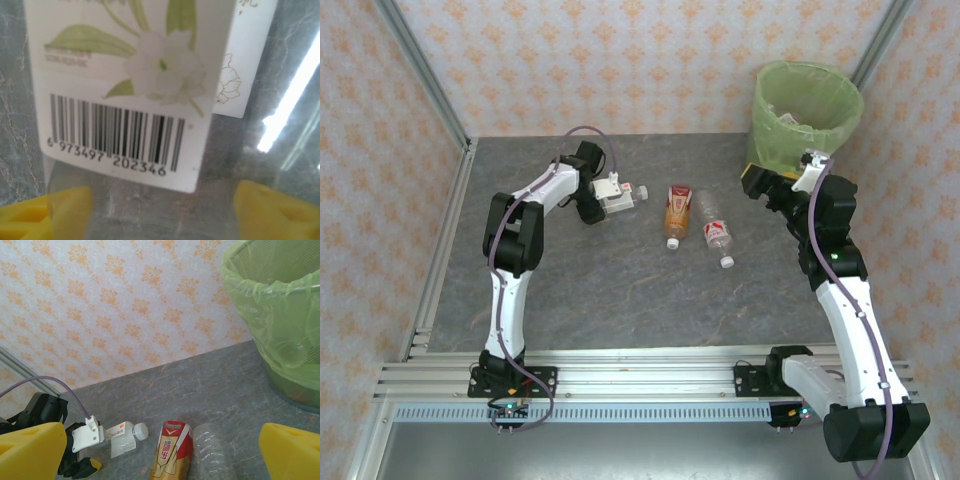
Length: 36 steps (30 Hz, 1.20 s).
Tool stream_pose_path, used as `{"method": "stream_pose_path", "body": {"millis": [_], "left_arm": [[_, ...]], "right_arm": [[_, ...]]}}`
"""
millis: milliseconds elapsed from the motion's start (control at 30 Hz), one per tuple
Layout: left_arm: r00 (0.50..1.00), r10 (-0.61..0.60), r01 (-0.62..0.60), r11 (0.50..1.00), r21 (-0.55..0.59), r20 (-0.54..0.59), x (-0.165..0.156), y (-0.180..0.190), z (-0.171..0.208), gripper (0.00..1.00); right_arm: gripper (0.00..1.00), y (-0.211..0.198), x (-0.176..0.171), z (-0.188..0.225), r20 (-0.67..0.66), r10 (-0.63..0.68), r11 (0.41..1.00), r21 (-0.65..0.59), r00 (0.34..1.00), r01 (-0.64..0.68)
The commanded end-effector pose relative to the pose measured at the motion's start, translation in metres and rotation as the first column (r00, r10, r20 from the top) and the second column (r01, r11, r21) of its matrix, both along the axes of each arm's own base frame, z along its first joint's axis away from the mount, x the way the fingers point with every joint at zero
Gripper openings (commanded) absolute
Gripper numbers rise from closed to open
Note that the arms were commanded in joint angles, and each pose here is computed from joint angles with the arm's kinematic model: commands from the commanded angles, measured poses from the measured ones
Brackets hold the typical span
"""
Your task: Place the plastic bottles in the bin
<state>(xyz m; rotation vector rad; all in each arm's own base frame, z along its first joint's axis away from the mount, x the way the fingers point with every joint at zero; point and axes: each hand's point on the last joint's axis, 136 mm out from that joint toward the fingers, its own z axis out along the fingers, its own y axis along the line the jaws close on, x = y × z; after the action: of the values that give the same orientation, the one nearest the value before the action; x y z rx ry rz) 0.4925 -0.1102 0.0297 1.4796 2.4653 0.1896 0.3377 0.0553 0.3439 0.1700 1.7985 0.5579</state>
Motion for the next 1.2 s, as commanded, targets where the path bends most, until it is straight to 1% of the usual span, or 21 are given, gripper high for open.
{"method": "stream_pose_path", "body": {"millis": [0,100,200,367,467,533,567,600,633,700,767,900,1000,1033,1067,1167], "left_arm": [[1.000,0.013,-0.013,1.000,0.018,0.020,0.000,-0.001,-0.001,0.60],[0.999,0.031,-0.031,1.000,0.001,0.038,0.003,-0.005,0.005,0.55],[0.997,0.055,-0.053,0.998,-0.045,0.049,0.003,-0.010,0.015,0.50],[0.993,0.089,-0.079,0.989,-0.122,0.082,0.002,-0.019,0.037,0.34],[0.991,0.104,-0.090,0.984,-0.153,0.081,0.000,-0.022,0.044,0.30],[0.991,0.111,-0.097,0.982,-0.165,0.080,-0.001,-0.023,0.047,0.25],[0.990,0.120,-0.106,0.980,-0.168,0.078,-0.001,-0.024,0.048,0.18],[0.987,0.141,-0.126,0.976,-0.177,0.079,0.000,-0.023,0.050,0.06],[0.983,0.165,-0.147,0.971,-0.186,0.085,0.001,-0.023,0.053,0.00],[0.972,0.215,-0.189,0.954,-0.233,0.092,0.003,-0.026,0.061,0.00],[0.953,0.277,-0.231,0.926,-0.299,0.124,0.006,-0.030,0.074,0.00],[0.909,0.395,-0.303,0.847,-0.438,0.135,0.005,-0.039,0.094,0.00],[0.888,0.442,-0.335,0.808,-0.485,0.122,-0.006,-0.047,0.101,0.00],[0.883,0.457,-0.354,0.800,-0.484,0.110,-0.010,-0.049,0.096,0.00],[0.871,0.476,-0.357,0.785,-0.507,0.124,-0.015,-0.053,0.109,0.00],[0.848,0.523,-0.406,0.743,-0.531,0.083,-0.033,-0.066,0.106,0.00]], "right_arm": [[0.99,-0.001,-0.001,-0.002,0.005,-0.009,1.000,0.006,1.000,0.009],[0.99,-0.001,-0.001,-0.004,0.000,-0.009,1.000,0.009,1.000,0.009],[0.99,0.000,-0.002,-0.005,-0.004,-0.004,1.000,0.010,1.000,0.004],[0.99,0.002,-0.002,-0.010,-0.020,0.005,1.000,0.012,1.000,-0.005],[0.99,0.002,-0.002,-0.014,-0.029,0.006,1.000,0.013,1.000,-0.005],[0.99,0.002,-0.002,-0.016,-0.031,0.005,1.000,0.015,1.000,-0.005],[0.99,0.002,-0.001,-0.017,-0.033,0.005,1.000,0.017,0.999,-0.005],[0.99,0.002,-0.002,-0.018,-0.034,0.006,1.000,0.021,0.999,-0.005],[0.99,0.002,-0.001,-0.019,-0.035,0.006,1.000,0.025,0.999,-0.006],[0.99,0.003,0.000,-0.023,-0.038,0.009,0.999,0.039,0.999,-0.007],[0.99,0.006,0.002,-0.027,-0.044,0.020,0.998,0.061,0.999,-0.017],[0.99,0.012,0.004,-0.032,-0.050,0.052,0.994,0.102,0.997,-0.047],[0.99,0.020,0.004,-0.034,-0.040,0.087,0.988,0.134,0.995,-0.081],[0.99,0.023,0.003,-0.035,-0.036,0.100,0.986,0.137,0.994,-0.095],[0.99,0.026,0.002,-0.036,-0.036,0.114,0.984,0.139,0.993,-0.108],[0.99,0.035,0.001,-0.040,-0.043,0.151,0.979,0.144,0.988,-0.143]]}}
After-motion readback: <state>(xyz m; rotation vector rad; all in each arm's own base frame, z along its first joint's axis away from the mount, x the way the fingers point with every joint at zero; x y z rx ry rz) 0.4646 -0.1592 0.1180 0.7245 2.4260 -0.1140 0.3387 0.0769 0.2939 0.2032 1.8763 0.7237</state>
